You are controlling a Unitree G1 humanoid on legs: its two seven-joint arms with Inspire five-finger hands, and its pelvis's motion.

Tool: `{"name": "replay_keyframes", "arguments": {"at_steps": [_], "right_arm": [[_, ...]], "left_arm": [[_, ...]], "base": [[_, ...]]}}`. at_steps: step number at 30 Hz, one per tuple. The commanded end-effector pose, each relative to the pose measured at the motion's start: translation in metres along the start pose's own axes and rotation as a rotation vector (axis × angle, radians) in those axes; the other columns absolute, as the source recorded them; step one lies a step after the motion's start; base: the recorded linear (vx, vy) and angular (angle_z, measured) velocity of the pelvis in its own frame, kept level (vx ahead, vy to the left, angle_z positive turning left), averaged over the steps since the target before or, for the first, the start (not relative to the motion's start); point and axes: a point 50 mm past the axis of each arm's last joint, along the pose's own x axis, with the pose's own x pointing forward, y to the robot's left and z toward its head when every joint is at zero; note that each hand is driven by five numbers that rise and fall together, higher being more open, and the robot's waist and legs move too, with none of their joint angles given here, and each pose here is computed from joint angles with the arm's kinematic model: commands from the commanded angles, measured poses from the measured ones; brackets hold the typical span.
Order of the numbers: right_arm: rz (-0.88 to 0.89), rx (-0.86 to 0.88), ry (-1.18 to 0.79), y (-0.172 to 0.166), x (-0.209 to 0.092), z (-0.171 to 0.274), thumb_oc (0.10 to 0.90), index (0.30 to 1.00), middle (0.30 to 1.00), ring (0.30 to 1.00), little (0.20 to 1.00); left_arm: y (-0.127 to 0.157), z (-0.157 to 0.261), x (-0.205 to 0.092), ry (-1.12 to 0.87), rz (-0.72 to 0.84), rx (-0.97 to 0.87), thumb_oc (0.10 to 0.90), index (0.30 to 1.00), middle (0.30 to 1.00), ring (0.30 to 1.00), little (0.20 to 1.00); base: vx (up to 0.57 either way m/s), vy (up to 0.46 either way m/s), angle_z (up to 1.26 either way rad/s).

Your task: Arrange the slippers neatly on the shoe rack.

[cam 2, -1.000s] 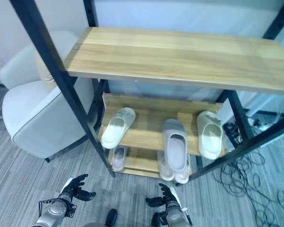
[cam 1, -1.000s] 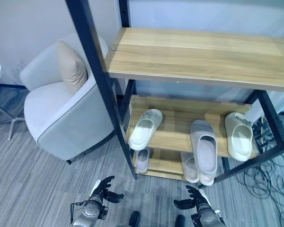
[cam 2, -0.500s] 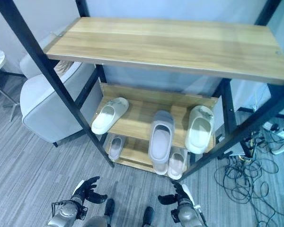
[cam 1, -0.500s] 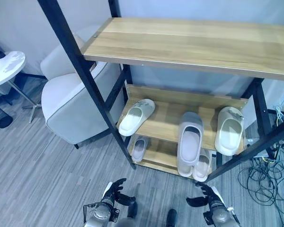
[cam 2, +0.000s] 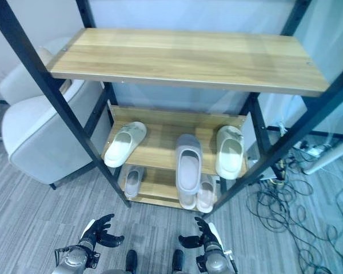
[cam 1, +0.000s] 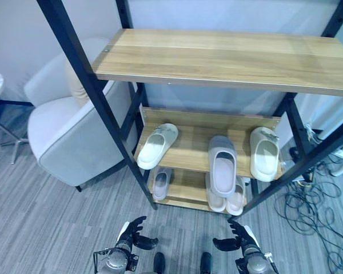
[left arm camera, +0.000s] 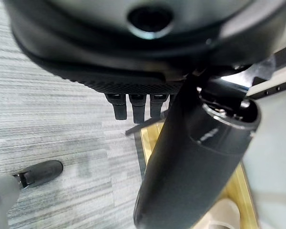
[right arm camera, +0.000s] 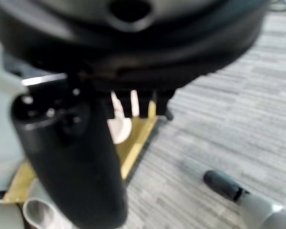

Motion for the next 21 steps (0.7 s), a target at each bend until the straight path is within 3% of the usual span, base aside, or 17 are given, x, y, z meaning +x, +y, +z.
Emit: {"name": "replay_keyframes", "arguments": {"at_steps": [1, 12, 21], "right_arm": [[-0.040, -0.047, -0.123, -0.017, 0.007, 0.027, 0.800, 0.900, 0.900, 0.900, 0.900], [0.045, -0.035, -0.255, -0.004, -0.005, 0.052, 0.800, 0.900, 0.900, 0.900, 0.900], [0.258, 0.061, -0.252, 0.026, -0.010, 0.054, 0.800, 0.900, 0.900, 0.900, 0.900]], "left_arm": [[0.008, 0.038, 0.009, -0.158, 0.014, 0.016, 0.800, 0.900, 0.900, 0.900, 0.900], [0.012, 0.023, 0.000, -0.130, 0.029, -0.014, 0.800, 0.900, 0.900, 0.900, 0.900], [0.007, 0.024, -0.002, -0.140, -0.033, 0.043, 0.800, 0.900, 0.900, 0.900, 0.900]], "base": [[-0.09, -0.007, -0.52], [0.02, -0.030, -0.16], [0.03, -0.016, 0.10]]}}
